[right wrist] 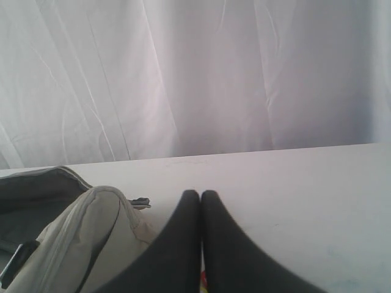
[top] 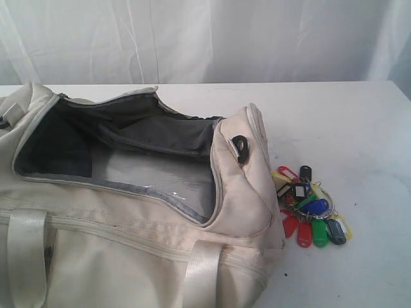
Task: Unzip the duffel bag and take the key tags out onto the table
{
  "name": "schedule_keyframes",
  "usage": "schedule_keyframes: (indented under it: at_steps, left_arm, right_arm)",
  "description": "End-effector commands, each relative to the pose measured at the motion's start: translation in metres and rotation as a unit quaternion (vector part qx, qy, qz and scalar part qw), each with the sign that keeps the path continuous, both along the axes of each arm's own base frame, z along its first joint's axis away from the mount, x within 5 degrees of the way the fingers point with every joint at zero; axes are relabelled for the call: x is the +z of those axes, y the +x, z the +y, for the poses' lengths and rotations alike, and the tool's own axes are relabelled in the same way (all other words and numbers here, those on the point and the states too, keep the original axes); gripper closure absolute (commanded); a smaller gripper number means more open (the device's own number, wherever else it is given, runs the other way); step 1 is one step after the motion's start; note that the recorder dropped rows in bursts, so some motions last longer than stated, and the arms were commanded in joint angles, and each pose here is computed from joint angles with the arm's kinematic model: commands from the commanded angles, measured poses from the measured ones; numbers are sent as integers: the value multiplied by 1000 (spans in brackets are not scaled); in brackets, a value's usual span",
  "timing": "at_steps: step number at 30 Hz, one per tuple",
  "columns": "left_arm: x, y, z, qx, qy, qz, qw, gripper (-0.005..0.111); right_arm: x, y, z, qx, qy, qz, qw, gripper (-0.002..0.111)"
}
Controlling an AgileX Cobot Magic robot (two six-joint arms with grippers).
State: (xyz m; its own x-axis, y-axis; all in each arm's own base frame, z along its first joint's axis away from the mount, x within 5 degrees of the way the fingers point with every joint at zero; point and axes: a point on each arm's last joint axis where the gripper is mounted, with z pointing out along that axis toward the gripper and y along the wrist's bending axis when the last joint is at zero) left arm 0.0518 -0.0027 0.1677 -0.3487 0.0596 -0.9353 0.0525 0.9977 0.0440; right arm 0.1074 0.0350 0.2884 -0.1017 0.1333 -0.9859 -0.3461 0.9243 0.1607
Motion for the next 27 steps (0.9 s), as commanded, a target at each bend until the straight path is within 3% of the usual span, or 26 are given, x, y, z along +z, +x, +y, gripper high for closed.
schedule_keyframes:
  at_steps: [1,5,7,13,27]
  left_arm:
    - [2,1,0,2,-10,-19,1000,59]
    - [3,1,0,2,-10,-21,1000,59]
    - [-2,-1,0,6,-8,7,1000,59]
    - [-5,-2,5,57,-6,25,998,59]
    - [-5,-1,3,28,7,20,999,59]
  right_arm:
    - [0,-1,0,0,0,-2,1000,108]
    - [0,-1,0,0,0,-2,1000,108]
    - [0,-1,0,0,0,-2,1000,108]
    - [0,-1,0,0,0,-2,1000,108]
    - [0,-1,0,0,0,-2,1000,108]
